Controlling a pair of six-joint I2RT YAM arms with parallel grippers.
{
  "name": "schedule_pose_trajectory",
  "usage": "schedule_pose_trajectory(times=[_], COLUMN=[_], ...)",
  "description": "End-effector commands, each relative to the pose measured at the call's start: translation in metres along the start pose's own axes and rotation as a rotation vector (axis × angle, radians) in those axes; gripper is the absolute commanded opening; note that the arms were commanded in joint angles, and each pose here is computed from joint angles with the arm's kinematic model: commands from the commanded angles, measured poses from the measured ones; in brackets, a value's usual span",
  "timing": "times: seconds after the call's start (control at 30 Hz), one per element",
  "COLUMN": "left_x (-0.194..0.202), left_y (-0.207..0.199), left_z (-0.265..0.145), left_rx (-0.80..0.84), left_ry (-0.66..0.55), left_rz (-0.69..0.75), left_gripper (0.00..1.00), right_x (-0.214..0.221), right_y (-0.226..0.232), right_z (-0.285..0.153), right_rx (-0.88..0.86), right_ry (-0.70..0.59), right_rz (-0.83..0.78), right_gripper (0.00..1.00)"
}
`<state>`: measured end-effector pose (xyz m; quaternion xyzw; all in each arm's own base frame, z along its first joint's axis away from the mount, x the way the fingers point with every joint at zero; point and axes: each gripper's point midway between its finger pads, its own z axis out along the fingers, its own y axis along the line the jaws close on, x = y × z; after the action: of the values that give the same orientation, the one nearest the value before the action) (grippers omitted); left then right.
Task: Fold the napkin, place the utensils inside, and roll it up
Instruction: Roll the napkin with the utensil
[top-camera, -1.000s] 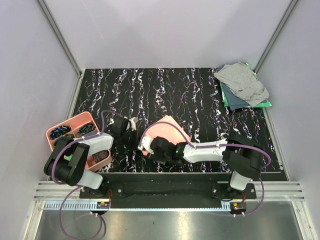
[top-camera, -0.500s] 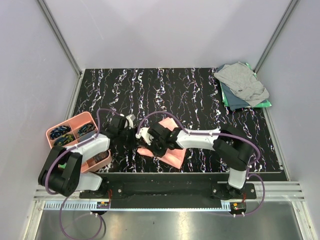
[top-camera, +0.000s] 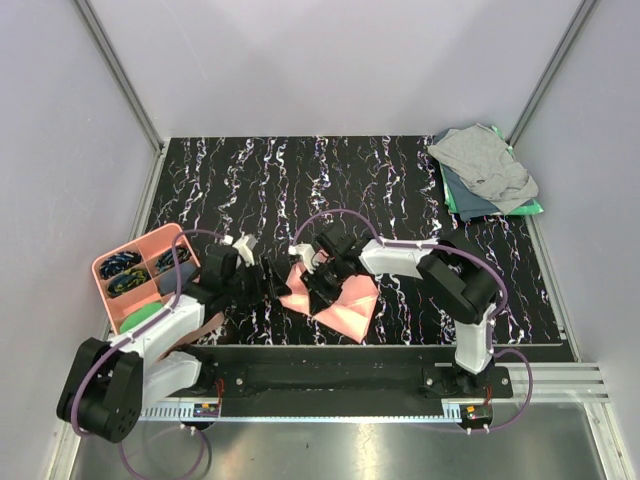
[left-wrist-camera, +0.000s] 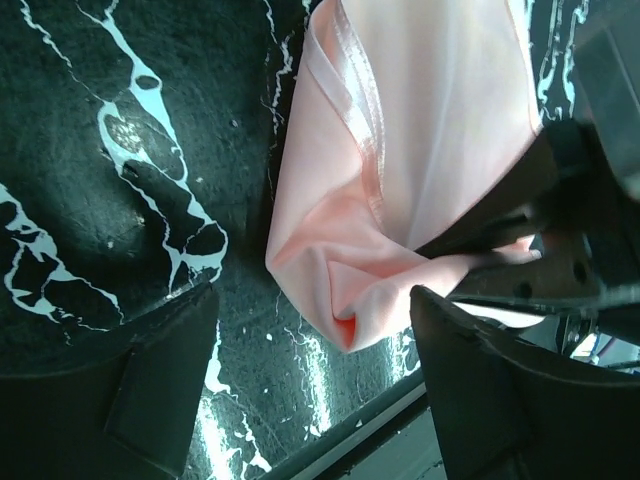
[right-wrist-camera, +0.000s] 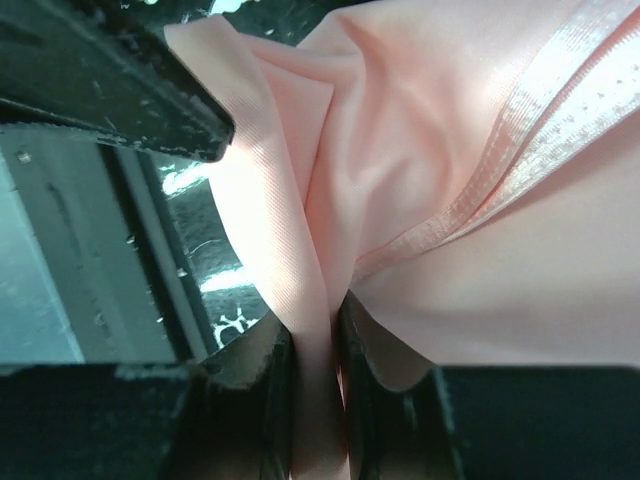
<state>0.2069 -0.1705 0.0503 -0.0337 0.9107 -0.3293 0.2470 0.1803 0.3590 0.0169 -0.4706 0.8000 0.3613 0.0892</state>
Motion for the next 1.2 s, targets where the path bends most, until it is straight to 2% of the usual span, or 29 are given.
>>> schedule_pose_trajectory(times=[0.0,0.2,0.47,0.67,1.0,1.13,1.17], left_x=[-0.016,-0.015,-0.014,-0.013,-0.005,0.0,0.002], left_y=[-0.017,-0.018,-0.018,-0.014,-0.016,-0.016,-0.016], left_z=[0.0,0.007,0.021,0.03,0.039,0.041,0.043], left_rx=[0.109,0.149,0.18,0.174,0.19,0.19,0.191], left_ry=[-0.097,-0.112,-0.089,-0.07,-0.036,-0.028,-0.017], left_rz=[0.05,0.076,0.093,0.092,0.087,0.082,0.081], left_gripper=[0.81,0.81,0.69,0.64,0.47,0.33,0.26], right_x=[0.037,0.036,0.039,0.039,0.036,0.031,0.03], right_y=[0.002,-0.005,-0.013,-0.018,-0.024,-0.028,-0.028], right_z=[0.01,0.01,0.013,0.012,0.01,0.009,0.008], right_rx=[-0.121,-0.183,-0.2,-0.196,-0.197,-0.185,-0.181], right_ry=[0.113,0.099,0.098,0.092,0.079,0.07,0.066], right_rz=[0.147,0.208,0.248,0.266,0.285,0.287,0.285], right_gripper=[0.25,0.24,0.24,0.25,0.25,0.26,0.26])
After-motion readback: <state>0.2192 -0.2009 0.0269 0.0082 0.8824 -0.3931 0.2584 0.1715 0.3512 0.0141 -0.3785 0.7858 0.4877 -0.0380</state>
